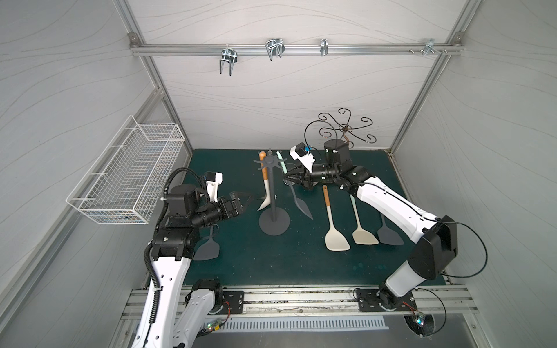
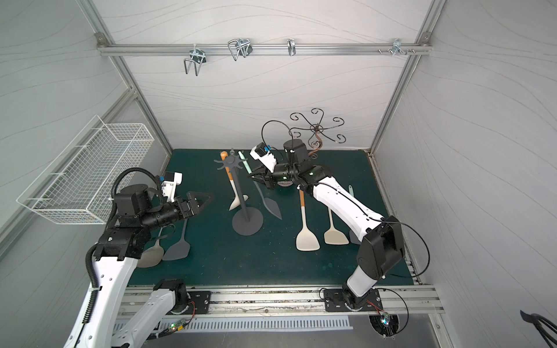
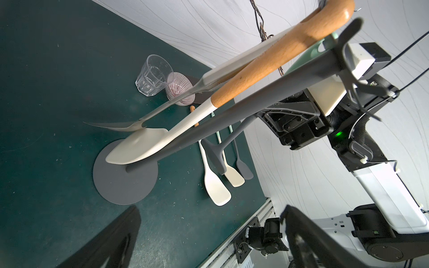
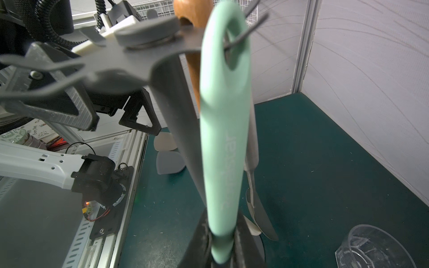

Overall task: Take the spatula off the kitchen utensil rack
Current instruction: Take off the spatula from the rack, then place the spatula at the center of the board.

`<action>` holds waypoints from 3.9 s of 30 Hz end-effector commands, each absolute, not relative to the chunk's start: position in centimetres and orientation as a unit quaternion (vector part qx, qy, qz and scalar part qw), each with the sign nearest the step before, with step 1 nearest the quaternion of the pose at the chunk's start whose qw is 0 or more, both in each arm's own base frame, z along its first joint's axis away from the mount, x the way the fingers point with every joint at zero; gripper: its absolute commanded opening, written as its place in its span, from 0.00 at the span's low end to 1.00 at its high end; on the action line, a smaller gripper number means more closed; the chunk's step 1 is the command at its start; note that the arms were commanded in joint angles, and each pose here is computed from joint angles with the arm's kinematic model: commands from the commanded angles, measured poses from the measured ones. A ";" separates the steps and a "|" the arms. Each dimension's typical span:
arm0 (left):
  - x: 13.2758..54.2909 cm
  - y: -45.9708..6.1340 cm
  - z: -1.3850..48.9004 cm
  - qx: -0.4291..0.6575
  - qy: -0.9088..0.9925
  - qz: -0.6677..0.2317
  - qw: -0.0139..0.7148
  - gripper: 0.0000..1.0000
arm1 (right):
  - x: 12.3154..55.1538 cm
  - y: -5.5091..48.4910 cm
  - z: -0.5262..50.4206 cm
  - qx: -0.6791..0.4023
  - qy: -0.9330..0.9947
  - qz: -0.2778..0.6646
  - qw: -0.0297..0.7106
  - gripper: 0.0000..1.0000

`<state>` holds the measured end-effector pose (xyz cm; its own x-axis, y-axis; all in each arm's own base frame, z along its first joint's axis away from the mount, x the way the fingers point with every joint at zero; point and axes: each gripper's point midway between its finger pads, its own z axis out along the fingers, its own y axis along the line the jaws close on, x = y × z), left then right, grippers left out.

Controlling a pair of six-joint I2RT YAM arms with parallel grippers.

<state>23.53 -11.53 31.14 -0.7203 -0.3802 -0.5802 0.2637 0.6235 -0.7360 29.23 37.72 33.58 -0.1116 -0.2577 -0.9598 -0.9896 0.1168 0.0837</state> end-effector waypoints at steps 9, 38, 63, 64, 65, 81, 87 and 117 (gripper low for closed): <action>23.7 -11.9 31.4 -0.024 0.813 -0.440 0.380 0.99 | 29.6 36.3 38.5 -0.495 0.612 0.377 0.488 0.00; 23.1 -12.3 31.2 -0.019 0.815 -0.446 0.370 0.99 | 30.5 34.7 39.0 -0.492 0.613 0.295 0.543 0.00; 22.6 -12.9 31.9 -0.007 0.805 -0.464 0.368 0.99 | 30.8 32.6 41.5 -0.460 0.626 0.349 0.523 0.00; 22.6 -12.9 31.9 -0.007 0.807 -0.463 0.367 0.99 | 30.8 32.6 41.5 -0.456 0.630 0.350 0.523 0.00; 22.6 -12.8 31.9 -0.007 0.808 -0.460 0.368 0.99 | 30.9 32.4 41.6 -0.449 0.635 0.349 0.523 0.00; 20.0 -11.3 34.2 -0.034 0.794 -0.425 0.433 0.99 | 30.4 27.6 37.9 -0.234 0.793 0.246 0.507 0.00; 19.3 -10.9 33.3 -0.039 0.802 -0.407 0.436 0.99 | 29.5 24.4 35.4 -0.101 0.853 0.151 0.489 0.00; 20.1 -8.3 28.2 -0.071 0.856 -0.307 0.410 0.99 | 29.7 25.6 20.6 -0.016 0.944 -0.085 0.319 0.00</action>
<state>20.23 -8.26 27.76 -0.6695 -0.3876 -0.6336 0.1064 0.7942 -0.5983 29.24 25.49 21.23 -0.8066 -0.0609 -0.5880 0.0299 0.9892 -0.1435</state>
